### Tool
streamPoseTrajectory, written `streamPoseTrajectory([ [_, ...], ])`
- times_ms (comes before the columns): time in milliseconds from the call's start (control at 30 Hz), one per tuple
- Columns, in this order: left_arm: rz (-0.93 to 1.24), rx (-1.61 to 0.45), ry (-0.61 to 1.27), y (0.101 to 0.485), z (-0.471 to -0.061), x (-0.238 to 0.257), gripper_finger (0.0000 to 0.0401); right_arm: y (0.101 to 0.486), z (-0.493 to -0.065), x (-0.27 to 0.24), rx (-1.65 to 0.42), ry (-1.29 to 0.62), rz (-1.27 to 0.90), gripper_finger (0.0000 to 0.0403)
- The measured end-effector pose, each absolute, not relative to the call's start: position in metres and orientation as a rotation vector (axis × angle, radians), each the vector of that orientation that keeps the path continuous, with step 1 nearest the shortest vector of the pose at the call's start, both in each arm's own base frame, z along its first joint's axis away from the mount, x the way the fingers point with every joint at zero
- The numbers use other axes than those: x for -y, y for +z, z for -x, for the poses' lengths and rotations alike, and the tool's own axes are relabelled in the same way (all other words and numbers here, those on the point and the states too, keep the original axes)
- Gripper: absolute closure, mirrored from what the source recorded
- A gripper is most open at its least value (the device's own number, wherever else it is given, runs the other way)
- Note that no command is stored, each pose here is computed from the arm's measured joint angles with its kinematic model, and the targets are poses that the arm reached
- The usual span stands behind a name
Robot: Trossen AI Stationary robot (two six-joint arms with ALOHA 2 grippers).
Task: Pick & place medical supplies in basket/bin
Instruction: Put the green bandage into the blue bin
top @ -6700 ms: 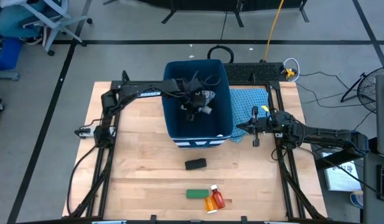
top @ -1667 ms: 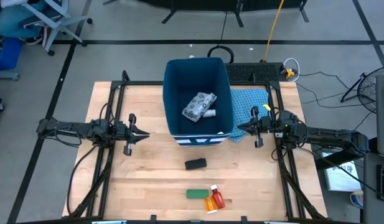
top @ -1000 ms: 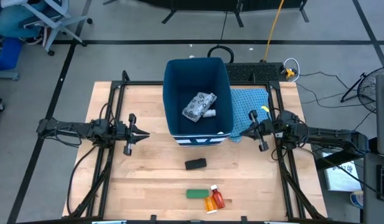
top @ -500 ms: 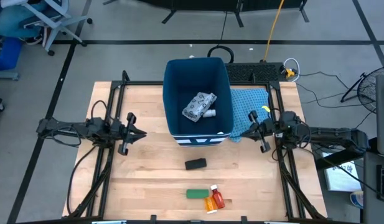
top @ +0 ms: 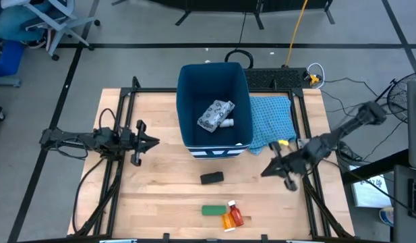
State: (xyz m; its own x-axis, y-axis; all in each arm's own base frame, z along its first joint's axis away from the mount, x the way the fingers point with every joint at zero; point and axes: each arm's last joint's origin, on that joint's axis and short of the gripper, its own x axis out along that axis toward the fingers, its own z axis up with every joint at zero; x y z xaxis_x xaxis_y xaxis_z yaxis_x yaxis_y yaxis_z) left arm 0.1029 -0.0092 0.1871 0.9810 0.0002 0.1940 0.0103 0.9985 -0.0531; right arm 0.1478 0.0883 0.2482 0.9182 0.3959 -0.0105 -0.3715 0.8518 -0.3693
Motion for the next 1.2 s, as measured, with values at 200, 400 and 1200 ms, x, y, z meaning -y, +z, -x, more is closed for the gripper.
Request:
streamPoseTrajectory([
  [200,0.063,0.196,0.037,0.187,-0.103,0.008,0.0354,0.245,-0.178,-0.131,-0.120,0.325,0.533,0.0403],
  [400,0.094,0.196,0.034,0.187,-0.103,0.008,0.0354,0.239,-0.209,-0.152,-0.332,0.327,0.490,0.0403],
  [1200,0.029,0.196,0.080,0.187,-0.103,0.007,0.0354,0.225,-0.304,-0.188,-0.488,0.307,0.210,0.0397],
])
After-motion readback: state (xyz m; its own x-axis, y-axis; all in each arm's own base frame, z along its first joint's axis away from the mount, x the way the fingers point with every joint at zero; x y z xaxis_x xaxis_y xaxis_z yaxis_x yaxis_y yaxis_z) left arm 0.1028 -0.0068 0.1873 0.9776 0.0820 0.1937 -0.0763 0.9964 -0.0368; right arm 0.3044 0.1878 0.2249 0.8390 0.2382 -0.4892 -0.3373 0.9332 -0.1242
